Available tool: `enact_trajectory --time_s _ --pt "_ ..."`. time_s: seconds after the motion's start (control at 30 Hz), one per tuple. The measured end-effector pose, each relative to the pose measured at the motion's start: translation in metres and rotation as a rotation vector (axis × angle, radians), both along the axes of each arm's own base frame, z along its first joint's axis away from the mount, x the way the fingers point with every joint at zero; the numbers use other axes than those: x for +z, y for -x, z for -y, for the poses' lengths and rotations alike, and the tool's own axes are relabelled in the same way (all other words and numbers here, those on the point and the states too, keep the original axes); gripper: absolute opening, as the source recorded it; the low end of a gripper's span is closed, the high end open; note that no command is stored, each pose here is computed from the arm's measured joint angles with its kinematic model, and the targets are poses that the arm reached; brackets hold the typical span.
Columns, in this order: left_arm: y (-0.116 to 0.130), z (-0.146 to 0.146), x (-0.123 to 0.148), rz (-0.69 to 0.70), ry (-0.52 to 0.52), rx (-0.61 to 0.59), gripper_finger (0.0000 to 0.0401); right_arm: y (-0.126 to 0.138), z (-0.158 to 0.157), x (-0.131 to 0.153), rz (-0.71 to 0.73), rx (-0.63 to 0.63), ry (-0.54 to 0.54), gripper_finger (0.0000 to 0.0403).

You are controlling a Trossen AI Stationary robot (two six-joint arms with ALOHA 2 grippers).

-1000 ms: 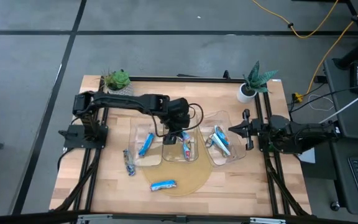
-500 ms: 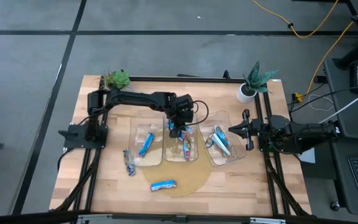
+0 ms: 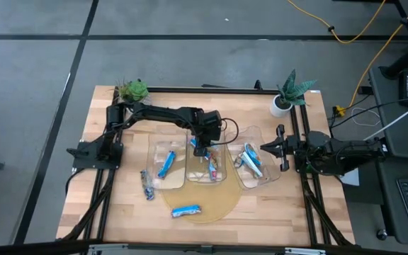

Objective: Pick and place Granola Bars by type
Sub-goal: Put the red granola bar into the middle transparent bin, then put the blue granola bar into the left transparent bin

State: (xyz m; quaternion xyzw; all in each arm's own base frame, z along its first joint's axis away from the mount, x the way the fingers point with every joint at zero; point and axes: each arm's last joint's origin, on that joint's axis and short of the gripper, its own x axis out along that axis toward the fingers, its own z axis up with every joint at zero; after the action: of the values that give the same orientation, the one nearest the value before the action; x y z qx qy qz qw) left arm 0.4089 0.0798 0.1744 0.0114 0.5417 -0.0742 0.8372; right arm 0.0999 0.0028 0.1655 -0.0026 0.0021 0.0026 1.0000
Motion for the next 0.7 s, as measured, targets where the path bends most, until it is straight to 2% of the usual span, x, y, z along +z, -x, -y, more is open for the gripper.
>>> enact_trajectory --time_s 0.2,0.37,0.57,0.7 --pt "-0.005 0.007 0.012 -0.002 0.01 -0.028 0.0124 0.0 0.0 0.0 0.0 0.0 0.0 0.0031" --pt "-0.014 0.011 0.042 0.025 -0.036 -0.029 0.0169 0.0 0.0 0.0 0.0 0.0 0.0 0.0031" --pt "-0.017 0.015 0.09 0.091 -0.083 -0.034 0.0182 0.0 0.0 0.0 -0.001 0.0 0.0 0.0031" --pt "-0.007 0.021 0.125 0.135 -0.104 -0.009 0.0174 0.0 0.0 0.0 -0.002 0.0 0.0 0.0031"
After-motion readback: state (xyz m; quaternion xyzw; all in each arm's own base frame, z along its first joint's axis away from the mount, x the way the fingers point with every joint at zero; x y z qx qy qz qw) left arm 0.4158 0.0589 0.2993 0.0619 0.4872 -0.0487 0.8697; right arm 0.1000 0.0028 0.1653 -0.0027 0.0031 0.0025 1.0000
